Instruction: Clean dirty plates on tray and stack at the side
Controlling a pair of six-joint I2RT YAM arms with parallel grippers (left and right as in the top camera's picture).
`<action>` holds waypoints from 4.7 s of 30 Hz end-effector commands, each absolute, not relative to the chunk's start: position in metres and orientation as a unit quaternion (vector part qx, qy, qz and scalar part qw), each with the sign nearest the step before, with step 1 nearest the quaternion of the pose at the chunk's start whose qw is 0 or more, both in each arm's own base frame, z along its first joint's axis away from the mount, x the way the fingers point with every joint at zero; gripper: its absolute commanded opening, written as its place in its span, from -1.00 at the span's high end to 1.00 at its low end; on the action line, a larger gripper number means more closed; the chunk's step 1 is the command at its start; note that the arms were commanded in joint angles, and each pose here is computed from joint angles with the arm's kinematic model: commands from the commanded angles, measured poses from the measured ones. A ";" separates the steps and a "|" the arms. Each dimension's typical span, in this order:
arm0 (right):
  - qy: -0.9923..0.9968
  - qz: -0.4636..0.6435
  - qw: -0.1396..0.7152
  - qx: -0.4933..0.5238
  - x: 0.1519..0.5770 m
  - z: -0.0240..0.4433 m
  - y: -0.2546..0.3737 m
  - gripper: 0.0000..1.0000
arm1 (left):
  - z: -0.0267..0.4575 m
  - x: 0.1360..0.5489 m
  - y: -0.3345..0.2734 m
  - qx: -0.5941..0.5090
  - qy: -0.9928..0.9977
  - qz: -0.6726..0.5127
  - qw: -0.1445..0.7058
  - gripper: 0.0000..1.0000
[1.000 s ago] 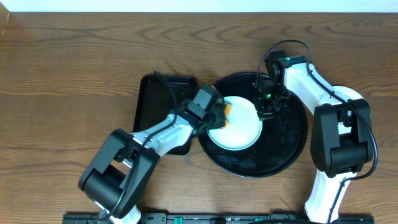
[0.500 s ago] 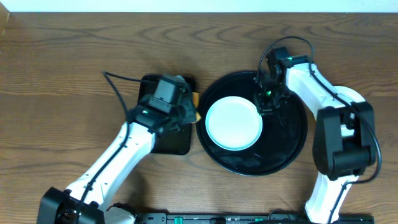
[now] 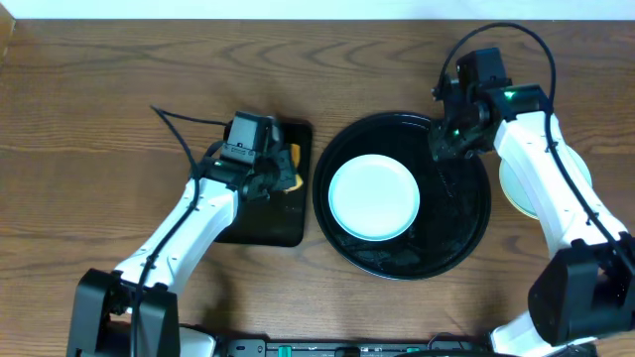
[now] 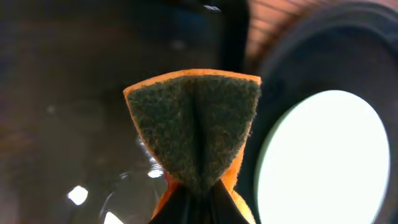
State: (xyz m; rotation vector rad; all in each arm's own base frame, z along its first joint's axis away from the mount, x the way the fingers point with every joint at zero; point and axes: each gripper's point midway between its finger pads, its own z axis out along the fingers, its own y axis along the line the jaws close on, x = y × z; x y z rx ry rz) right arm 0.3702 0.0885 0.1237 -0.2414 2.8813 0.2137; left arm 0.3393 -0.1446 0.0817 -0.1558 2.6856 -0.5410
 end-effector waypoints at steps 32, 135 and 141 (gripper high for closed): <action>0.979 0.165 -0.095 -0.068 0.330 -0.019 0.118 0.98 | 0.020 0.359 -0.228 0.061 0.955 -0.141 0.254 0.85; 0.995 -0.011 0.007 -0.098 0.266 0.142 0.085 0.98 | 0.089 0.349 -0.071 -0.114 0.962 -0.062 0.240 0.85; 0.992 0.007 0.089 -0.088 0.305 0.145 0.096 0.98 | 0.089 0.349 -0.071 -0.114 0.962 -0.062 0.240 0.85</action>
